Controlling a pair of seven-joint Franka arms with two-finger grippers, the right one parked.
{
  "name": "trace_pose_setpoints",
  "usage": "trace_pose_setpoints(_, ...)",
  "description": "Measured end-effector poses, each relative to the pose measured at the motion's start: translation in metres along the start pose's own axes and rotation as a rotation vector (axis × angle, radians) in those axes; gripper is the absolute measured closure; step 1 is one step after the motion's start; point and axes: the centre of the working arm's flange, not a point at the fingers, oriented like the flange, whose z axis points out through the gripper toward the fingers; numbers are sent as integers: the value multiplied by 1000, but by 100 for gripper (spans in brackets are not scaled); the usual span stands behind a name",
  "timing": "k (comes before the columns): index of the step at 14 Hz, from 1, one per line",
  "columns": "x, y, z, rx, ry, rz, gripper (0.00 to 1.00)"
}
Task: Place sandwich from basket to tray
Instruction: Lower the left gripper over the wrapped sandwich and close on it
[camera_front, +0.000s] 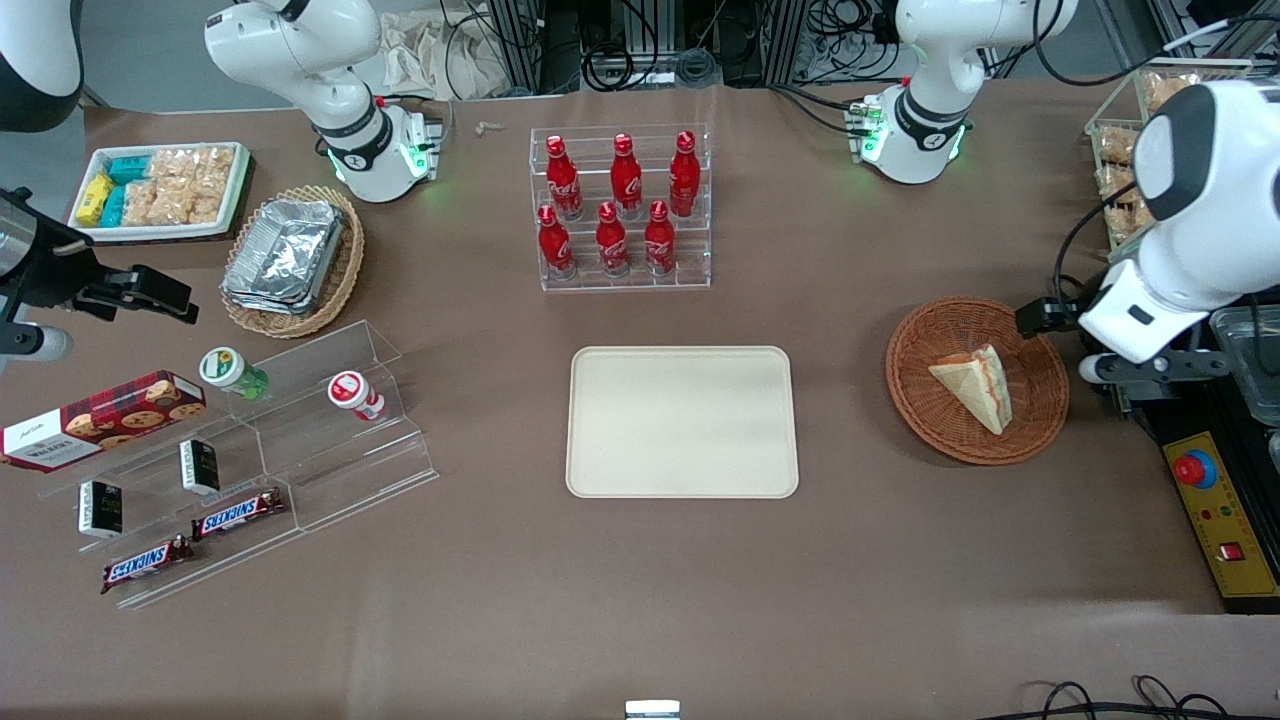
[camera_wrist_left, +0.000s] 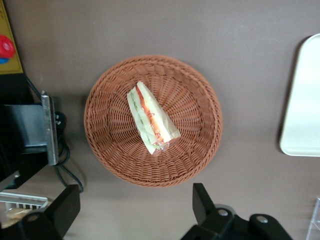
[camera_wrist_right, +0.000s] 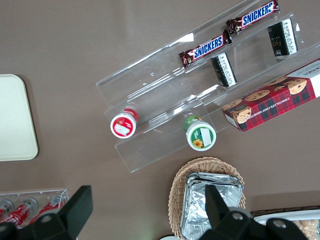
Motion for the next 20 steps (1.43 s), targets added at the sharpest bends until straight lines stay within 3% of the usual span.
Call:
trace_pose_setpoints(9,-4,-7,96,-17,23,-152,0)
trace_pose_setpoints(15,9,-3,151,-16,-49,-302,0)
trace_pose_setpoints(20,17,8,183,-14,-59,-451,0)
